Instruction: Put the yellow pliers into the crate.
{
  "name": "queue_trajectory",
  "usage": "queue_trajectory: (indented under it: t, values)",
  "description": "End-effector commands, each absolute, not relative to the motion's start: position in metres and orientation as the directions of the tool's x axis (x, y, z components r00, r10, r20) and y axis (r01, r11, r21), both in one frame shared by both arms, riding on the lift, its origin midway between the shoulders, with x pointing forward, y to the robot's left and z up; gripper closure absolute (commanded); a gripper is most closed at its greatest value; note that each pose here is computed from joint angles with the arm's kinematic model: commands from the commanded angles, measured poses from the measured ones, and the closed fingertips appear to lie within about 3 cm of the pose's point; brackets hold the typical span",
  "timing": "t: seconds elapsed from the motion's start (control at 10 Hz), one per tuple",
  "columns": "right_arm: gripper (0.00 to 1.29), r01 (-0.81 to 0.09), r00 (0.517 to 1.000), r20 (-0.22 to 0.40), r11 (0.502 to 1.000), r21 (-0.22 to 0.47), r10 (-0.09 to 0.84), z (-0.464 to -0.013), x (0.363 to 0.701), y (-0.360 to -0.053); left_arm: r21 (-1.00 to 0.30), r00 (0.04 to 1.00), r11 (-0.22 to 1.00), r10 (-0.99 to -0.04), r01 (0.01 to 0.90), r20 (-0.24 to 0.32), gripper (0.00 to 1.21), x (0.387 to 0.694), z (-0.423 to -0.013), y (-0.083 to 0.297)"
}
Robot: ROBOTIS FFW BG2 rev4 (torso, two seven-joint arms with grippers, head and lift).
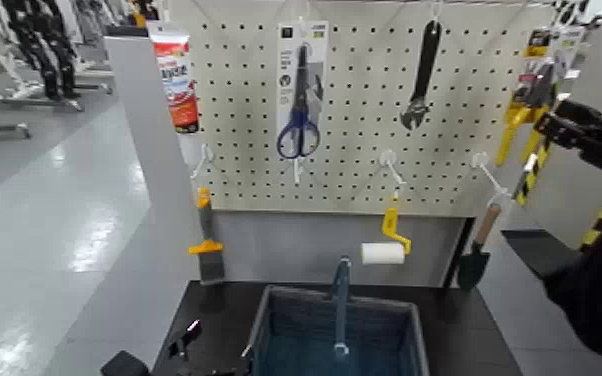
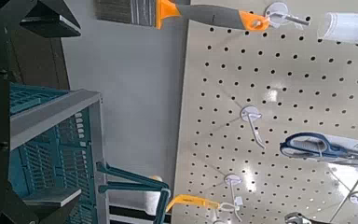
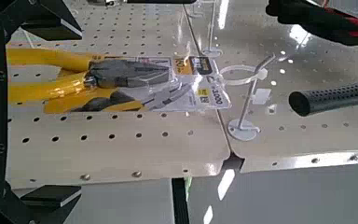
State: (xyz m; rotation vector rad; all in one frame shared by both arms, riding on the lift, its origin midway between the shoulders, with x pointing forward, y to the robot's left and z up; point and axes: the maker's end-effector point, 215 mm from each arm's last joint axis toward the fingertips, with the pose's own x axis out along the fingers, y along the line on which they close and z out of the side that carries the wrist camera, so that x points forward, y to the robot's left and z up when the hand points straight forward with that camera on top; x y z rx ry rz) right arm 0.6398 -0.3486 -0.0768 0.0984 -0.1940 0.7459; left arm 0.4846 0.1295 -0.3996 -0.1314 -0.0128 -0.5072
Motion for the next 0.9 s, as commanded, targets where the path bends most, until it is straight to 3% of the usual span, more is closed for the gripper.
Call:
queue_trajectory:
  t: [0.1, 0.4, 0.5, 0.6, 0.8, 0.9]
  values:
    - [0.14, -0.737, 0.665, 0.206, 0.676, 0.025, 0.718, -0.070, 0.648, -0.329, -0.119, 0.872, 0.864, -0.486, 0.488, 0.047, 0.10, 0.486, -0.398, 0.128]
    - [0.20, -0.780, 0.619, 0.179, 0.625, 0.028, 0.765, -0.072, 0.651, -0.308, -0.118, 0.871, 0.863, -0.489, 0.491, 0.046, 0.10, 0.486, -0.398, 0.127]
    - [0.35, -0.790, 0.607, 0.178, 0.613, 0.023, 0.775, -0.071, 0.651, -0.304, -0.116, 0.871, 0.863, -0.490, 0.492, 0.047, 0.10, 0.486, -0.398, 0.126]
    - [0.66, -0.794, 0.601, 0.170, 0.607, 0.020, 0.781, -0.070, 0.652, -0.300, -0.115, 0.870, 0.862, -0.491, 0.493, 0.046, 0.10, 0.486, -0.398, 0.126]
    - [1.09, -0.799, 0.595, 0.138, 0.601, -0.010, 0.792, -0.070, 0.654, -0.293, -0.115, 0.869, 0.861, -0.493, 0.495, 0.046, 0.10, 0.486, -0.398, 0.125]
    - [1.09, -0.799, 0.594, 0.134, 0.601, -0.016, 0.793, -0.069, 0.656, -0.291, -0.115, 0.869, 0.861, -0.493, 0.495, 0.047, 0.10, 0.486, -0.397, 0.125]
